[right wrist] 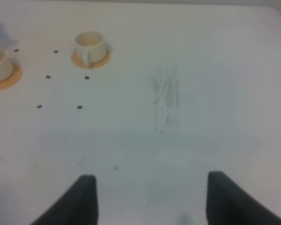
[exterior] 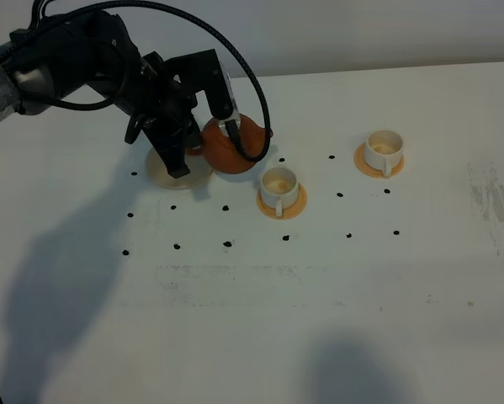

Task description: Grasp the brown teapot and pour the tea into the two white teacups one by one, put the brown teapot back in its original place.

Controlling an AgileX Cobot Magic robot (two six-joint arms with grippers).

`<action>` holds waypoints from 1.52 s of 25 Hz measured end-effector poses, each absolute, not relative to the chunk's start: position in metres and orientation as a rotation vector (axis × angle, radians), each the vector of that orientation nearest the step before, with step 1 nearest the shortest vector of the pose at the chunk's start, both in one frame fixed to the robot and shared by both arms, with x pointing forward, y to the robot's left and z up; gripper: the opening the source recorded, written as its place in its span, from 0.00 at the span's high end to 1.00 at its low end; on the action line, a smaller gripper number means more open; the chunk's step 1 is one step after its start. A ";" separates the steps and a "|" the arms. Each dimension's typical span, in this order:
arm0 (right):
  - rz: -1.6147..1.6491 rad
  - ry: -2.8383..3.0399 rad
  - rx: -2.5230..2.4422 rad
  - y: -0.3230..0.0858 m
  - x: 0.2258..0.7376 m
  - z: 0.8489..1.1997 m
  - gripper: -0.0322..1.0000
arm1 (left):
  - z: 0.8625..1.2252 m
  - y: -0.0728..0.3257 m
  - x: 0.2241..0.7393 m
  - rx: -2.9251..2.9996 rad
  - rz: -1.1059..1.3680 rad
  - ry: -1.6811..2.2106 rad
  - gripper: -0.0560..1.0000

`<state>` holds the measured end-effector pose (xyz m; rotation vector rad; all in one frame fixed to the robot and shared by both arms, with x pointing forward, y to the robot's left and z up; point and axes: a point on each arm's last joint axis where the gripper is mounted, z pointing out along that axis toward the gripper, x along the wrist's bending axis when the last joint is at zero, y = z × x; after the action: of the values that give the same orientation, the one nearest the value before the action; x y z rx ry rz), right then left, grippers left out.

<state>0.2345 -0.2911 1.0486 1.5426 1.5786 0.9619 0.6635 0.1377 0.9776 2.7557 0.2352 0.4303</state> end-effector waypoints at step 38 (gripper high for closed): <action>0.962 1.579 1.543 -0.291 0.234 1.049 0.47 | 0.979 0.122 0.663 2.854 0.650 -0.335 0.85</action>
<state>0.2345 -0.2911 1.0486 1.5426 1.5786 0.9619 0.6628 0.1223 0.9789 2.8535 -0.3353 0.6500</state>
